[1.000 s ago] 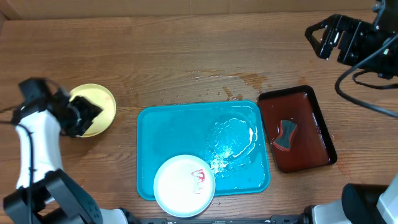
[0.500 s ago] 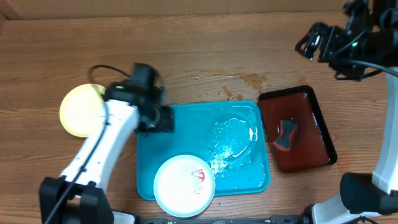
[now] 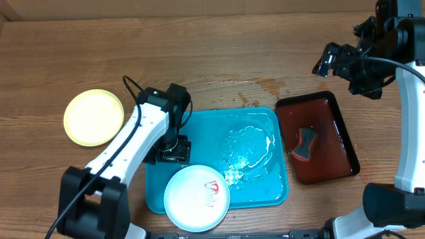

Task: Clean dirty plates on tray and stack at the side
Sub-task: 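Grasp the rim of the white plate with the left gripper and drag it up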

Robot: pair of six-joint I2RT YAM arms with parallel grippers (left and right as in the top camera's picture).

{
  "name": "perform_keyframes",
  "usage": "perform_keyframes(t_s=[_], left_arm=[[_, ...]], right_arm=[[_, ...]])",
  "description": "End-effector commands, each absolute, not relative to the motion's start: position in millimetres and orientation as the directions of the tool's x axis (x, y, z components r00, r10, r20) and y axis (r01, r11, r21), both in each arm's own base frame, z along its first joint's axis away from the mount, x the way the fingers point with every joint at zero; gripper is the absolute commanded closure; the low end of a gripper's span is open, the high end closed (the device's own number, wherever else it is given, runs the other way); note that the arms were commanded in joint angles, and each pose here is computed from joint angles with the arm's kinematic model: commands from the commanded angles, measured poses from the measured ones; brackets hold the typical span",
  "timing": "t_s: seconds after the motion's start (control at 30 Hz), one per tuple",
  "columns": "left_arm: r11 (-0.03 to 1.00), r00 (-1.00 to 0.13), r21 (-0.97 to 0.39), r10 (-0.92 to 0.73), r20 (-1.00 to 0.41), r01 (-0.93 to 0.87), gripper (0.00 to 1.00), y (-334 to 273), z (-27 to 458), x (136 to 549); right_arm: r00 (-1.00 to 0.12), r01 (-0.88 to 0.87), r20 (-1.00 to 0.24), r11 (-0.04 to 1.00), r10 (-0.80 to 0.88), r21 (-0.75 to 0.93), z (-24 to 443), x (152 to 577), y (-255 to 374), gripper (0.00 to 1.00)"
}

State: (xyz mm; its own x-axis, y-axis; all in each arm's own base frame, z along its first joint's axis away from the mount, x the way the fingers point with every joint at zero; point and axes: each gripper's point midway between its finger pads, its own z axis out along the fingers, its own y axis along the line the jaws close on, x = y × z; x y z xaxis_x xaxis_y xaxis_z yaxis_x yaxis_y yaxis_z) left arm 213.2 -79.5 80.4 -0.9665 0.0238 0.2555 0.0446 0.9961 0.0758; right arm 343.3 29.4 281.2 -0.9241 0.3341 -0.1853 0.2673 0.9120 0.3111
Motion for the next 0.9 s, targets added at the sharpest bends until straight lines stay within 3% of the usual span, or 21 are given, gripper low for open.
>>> perform_keyframes(t_s=[0.0,0.17,0.43,0.47,0.53,0.57,0.87], left_arm=[[0.999,-0.936,0.02,0.039,0.349,0.05,0.22,-86.3,65.3,196.0],[0.999,-0.914,0.021,0.016,0.406,0.027,0.34,-83.3,31.5,175.2],[1.0,-0.88,-0.024,0.01,0.474,-0.002,0.35,-83.5,5.0,139.2],[0.999,-0.876,-0.037,0.01,0.482,-0.009,0.44,-85.3,3.1,135.5],[0.999,-0.873,-0.035,-0.009,0.488,-0.03,0.8,-85.3,-0.4,131.5],[0.999,-0.873,-0.034,-0.016,0.487,-0.038,0.93,-85.5,-1.5,131.0],[0.986,-0.912,-0.01,-0.148,0.382,-0.164,0.96,-92.8,-12.3,159.5]], right_arm=[[-0.924,0.262,-0.197,0.917,0.329,0.302,281.6,344.1,27.1,0.0],[-0.926,0.255,-0.199,0.919,0.322,0.301,281.5,344.0,27.1,0.0],[-0.929,0.242,-0.204,0.923,0.31,0.299,281.7,344.4,27.1,0.0],[-0.929,0.24,-0.206,0.924,0.308,0.299,281.8,344.8,27.1,0.0],[-0.928,0.24,-0.207,0.923,0.308,0.299,281.8,344.9,27.2,0.0],[-0.929,0.24,-0.207,0.924,0.308,0.299,281.8,344.8,27.2,0.0],[-0.928,0.24,-0.208,0.924,0.308,0.299,281.9,345.1,27.1,0.0]])
